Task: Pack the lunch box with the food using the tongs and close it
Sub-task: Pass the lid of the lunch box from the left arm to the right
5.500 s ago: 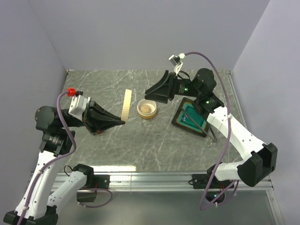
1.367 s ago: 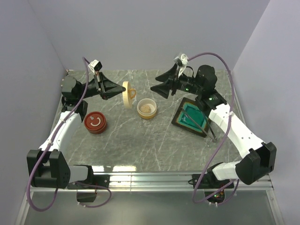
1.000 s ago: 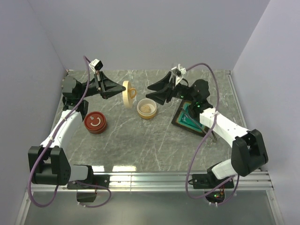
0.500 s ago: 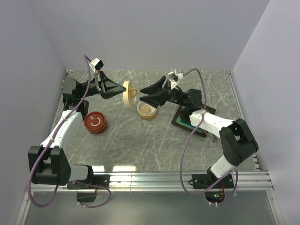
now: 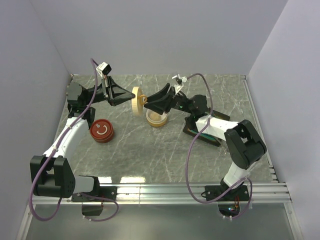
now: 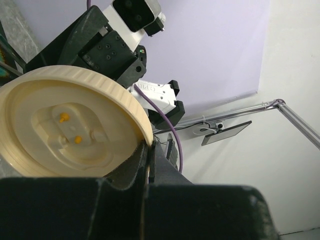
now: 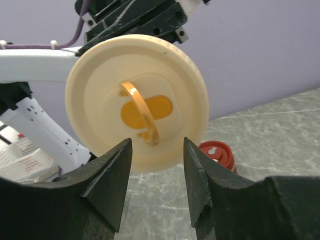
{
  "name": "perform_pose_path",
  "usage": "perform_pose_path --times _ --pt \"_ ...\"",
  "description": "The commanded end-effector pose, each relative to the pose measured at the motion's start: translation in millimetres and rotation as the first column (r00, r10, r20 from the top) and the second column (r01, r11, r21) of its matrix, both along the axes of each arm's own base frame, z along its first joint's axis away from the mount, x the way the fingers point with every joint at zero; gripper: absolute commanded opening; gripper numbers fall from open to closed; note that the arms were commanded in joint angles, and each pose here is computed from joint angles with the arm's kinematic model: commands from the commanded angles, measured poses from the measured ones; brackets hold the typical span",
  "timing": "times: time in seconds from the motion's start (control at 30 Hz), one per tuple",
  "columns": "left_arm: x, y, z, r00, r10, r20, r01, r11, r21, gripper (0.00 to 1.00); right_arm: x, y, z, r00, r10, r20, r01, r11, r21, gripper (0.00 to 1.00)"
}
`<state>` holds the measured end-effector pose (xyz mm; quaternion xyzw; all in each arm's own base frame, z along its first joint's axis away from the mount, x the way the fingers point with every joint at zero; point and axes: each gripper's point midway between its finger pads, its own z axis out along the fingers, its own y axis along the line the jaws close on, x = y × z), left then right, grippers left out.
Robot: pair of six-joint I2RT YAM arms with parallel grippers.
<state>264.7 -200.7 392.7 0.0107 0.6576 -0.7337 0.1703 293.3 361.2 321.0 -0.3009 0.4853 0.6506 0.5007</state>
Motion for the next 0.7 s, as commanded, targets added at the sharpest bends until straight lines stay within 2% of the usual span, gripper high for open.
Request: perform_pose_path --times 0.0,0.27,0.67 --pt "-11 -1 14 0.995 -0.013 0.094 0.013 1.0 -0.002 0.0 -31 -5 59 0.972 0.019 0.235 -0.062 0.982 0.177 0.52" --pt "-8 -1 12 0.996 -0.006 0.088 0.006 1.0 -0.006 0.0 -40 -1 64 0.973 0.042 0.229 -0.087 0.978 0.19 0.44" --pt "-10 -1 8 0.996 -0.006 0.084 0.006 1.0 -0.002 0.0 -31 -1 68 0.981 0.028 0.192 -0.069 0.976 0.208 0.35"
